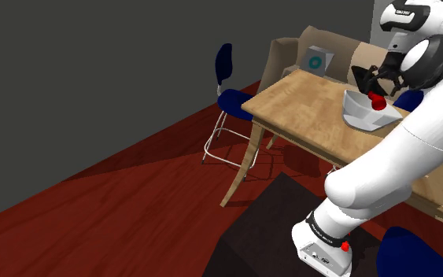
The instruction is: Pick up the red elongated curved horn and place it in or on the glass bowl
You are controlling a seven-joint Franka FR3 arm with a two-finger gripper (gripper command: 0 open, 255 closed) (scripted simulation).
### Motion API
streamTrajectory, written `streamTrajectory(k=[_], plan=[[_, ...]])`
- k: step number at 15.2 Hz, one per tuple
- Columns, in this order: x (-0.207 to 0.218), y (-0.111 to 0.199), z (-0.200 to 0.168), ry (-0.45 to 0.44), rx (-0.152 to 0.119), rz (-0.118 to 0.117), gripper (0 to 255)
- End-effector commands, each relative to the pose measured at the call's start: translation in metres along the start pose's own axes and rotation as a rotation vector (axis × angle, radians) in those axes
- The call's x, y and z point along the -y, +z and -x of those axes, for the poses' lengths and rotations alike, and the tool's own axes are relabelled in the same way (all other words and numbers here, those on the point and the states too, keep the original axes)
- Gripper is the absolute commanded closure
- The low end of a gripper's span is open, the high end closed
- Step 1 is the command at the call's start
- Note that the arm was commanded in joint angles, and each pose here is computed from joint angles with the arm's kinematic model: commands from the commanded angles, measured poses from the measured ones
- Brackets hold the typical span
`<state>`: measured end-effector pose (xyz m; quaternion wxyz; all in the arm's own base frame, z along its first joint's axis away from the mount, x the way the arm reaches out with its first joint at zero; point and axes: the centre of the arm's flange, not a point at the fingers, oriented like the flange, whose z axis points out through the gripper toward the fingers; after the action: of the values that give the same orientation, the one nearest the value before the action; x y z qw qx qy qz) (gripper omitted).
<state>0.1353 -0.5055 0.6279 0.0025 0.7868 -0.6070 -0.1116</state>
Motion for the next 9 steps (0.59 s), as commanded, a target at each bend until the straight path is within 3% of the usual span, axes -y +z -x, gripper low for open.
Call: streamTrajectory(k=[1, 9], plan=[[0.000, -0.024, 0.000, -0.001, 0.000, 0.000, 0], [0.000, -0.035, 0.000, -0.001, 0.000, 0.000, 0]])
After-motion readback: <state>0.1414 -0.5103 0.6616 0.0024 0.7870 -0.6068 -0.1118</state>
